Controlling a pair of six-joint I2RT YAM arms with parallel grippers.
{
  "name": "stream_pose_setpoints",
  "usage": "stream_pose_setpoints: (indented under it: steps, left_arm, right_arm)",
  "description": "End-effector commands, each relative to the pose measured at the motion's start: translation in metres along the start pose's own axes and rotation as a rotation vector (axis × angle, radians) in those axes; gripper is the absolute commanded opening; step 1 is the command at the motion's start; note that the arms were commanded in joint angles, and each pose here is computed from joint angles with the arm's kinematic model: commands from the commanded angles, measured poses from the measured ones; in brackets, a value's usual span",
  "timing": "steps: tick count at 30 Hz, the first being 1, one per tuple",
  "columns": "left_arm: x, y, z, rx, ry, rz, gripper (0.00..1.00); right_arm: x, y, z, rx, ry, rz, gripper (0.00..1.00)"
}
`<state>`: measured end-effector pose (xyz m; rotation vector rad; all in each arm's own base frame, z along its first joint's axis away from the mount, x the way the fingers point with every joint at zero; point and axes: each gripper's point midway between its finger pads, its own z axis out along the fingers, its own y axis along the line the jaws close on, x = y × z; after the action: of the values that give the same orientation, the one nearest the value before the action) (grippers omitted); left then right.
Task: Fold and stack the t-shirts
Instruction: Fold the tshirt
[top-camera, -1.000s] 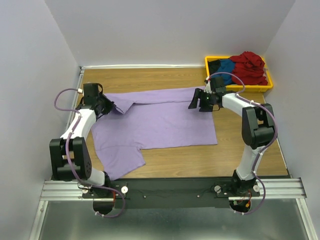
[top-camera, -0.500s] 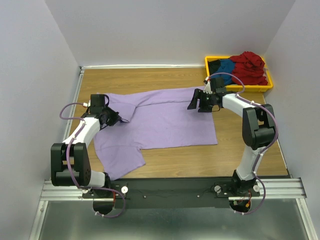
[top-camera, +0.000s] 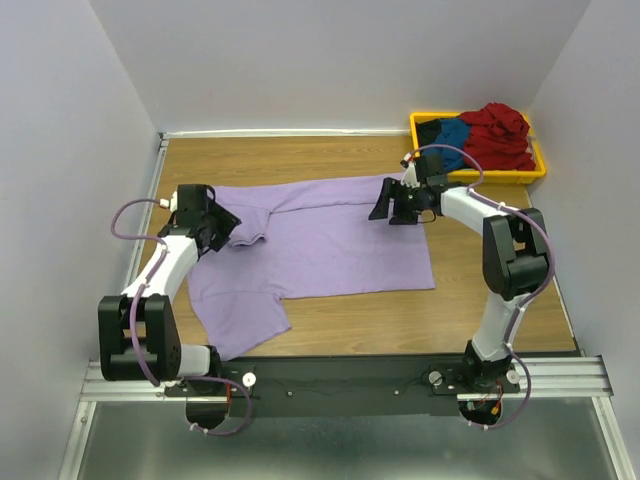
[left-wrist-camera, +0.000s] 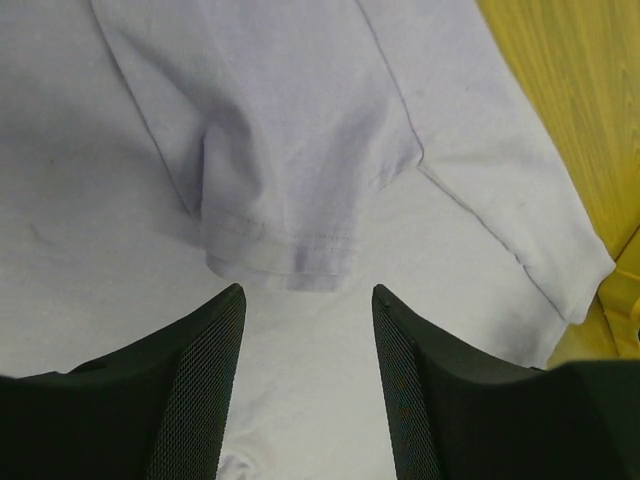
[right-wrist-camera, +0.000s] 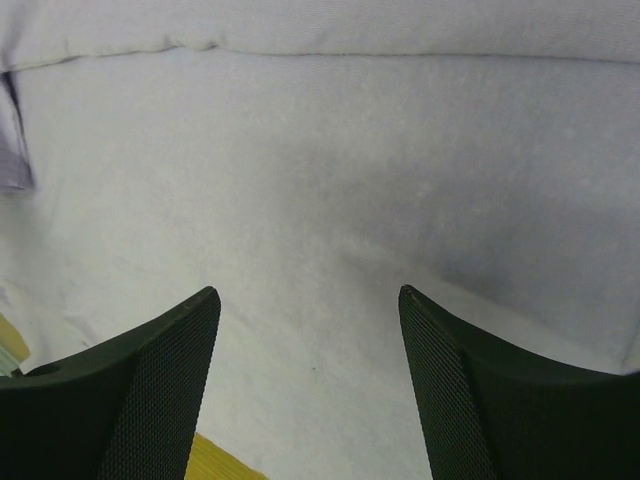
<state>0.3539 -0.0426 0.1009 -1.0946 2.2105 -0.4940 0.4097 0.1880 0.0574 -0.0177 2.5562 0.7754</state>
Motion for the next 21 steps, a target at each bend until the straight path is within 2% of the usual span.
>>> stream_pose_setpoints:
  steps: [1,3,8,10,14,21]
  left_arm:
    - [-0.03,0.001,-0.011,-0.02,-0.12,0.033,0.61]
    - [-0.04,0.015,-0.006,-0.05,-0.15,0.039,0.57]
    - [-0.049,0.046,0.015,-0.137,-0.152,0.089,0.37]
    - [-0.051,0.058,0.026,-0.183,-0.148,0.134,0.34]
    - [-0.064,0.06,0.04,-0.218,-0.166,0.175,0.33]
    - [-0.059,0.07,0.057,-0.244,-0.131,0.191,0.36]
  right_arm:
    - [-0.015,0.03,-0.005,-0.076,-0.018,-0.027,0.77]
    - [-0.019,0.041,-0.004,-0.099,-0.019,-0.035,0.75]
    - [-0.023,0.067,0.011,-0.15,-0.004,-0.06,0.69]
    - [-0.026,0.083,0.016,-0.182,-0.005,-0.086,0.65]
    - [-0.022,0.103,0.031,-0.22,0.021,-0.112,0.63]
    - [-0.012,0.092,0.049,-0.183,0.049,-0.081,0.62]
